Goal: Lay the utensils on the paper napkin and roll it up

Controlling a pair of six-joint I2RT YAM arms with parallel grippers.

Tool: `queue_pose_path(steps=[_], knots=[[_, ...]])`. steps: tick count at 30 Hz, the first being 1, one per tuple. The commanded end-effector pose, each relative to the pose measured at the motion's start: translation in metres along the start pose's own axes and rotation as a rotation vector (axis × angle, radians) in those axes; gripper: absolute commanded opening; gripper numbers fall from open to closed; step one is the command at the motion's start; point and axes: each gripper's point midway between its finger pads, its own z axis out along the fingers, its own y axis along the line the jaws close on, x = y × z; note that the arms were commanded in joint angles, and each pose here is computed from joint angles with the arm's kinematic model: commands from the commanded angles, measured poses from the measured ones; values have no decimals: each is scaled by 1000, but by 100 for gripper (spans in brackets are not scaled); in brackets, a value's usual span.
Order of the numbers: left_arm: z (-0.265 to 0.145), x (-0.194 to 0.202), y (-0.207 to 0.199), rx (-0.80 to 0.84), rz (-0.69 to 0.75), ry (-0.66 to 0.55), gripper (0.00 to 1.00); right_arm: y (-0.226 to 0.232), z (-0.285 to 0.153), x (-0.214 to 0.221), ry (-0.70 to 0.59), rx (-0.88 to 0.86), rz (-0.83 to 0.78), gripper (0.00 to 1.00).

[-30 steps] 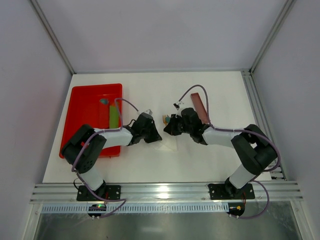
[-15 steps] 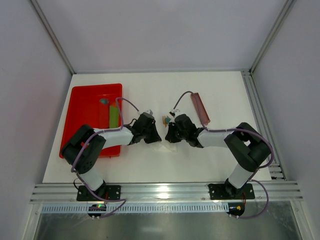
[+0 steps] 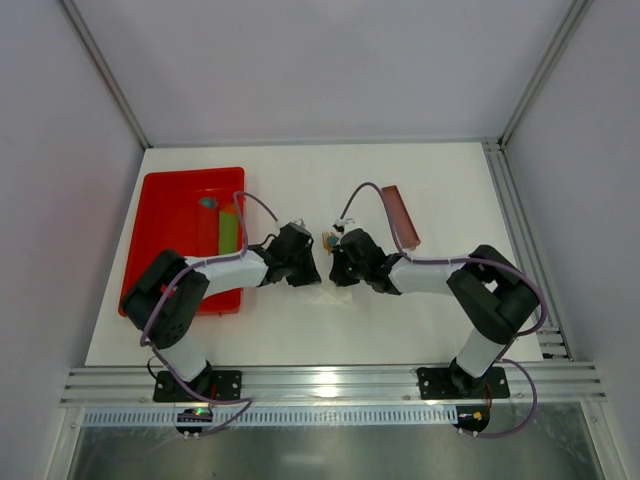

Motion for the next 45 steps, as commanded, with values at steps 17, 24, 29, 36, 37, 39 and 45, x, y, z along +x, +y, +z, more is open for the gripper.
queue_pose_path(steps=[17,24,29,36,37,39,45], knots=[[-27,18,54,-179,-36,-48,54,-12,6,22,37,56,29,6],[-21,25,38,-47,-92,-58,53,-12,5,24,33,57,45,6],[-31,27,30,39,-133,-103,52,-13,6,27,42,53,43,6],[-31,34,19,110,-164,-126,52,-14,6,30,37,53,56,6],[-29,34,14,130,-169,-127,52,-15,6,32,42,54,57,6],[-26,41,11,139,-168,-116,52,-16,7,33,47,57,55,6],[-24,27,9,119,-156,-170,52,-17,5,36,46,55,60,6]])
